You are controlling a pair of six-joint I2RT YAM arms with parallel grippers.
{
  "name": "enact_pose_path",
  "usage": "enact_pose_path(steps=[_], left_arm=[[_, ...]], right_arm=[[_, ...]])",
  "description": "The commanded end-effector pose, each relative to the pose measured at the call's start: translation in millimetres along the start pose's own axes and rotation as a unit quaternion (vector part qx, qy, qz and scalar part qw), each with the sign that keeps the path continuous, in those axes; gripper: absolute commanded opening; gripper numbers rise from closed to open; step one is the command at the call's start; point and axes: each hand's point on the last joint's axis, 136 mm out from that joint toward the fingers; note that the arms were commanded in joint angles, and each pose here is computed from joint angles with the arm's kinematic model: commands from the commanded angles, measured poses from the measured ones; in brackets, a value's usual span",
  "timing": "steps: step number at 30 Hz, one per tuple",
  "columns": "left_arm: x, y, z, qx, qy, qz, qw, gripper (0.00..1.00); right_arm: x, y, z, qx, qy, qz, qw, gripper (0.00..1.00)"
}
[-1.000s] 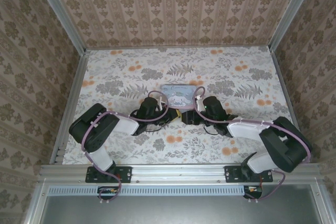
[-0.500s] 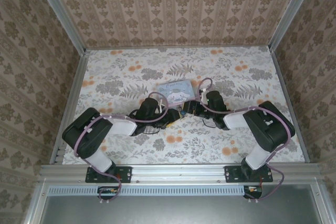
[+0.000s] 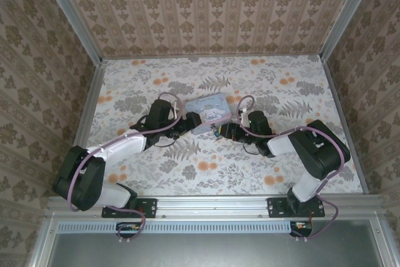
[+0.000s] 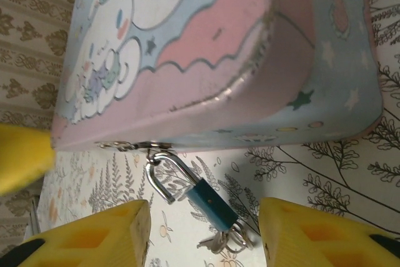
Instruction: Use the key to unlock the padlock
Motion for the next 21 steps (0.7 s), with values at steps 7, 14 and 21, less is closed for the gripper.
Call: enact_pose_path(steps=[7,14,21], left_arm=[[11.9,-2.5,15.8,0.025,-0.02,0.024,0.999,0.89],[14.5,-8.4,18.8,0.028,-0.018,0.024,0.999,0.89],[13.5,-11.1,21.4,0.029,-0.018,0.021,0.999,0.89]], right_arm=[[-10.2,-13.8,-12.8,0.033,0.02,0.009,0.999,0.44],[-7.2,-20.7,-19.5,0.052,0.024,0.019,0.998,0.4],[-11.8,-23.2,-26.9,0.066,0.032,0.004,0.997,0.37]])
Point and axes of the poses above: each hand's point on the last joint's axis, 136 mm out from that joint toward the fingers, its own y axis back along the fingers, its own x axis along the line the jaws close on, z = x × y, and after that the axes turned 7 degrees about -y, right-handed
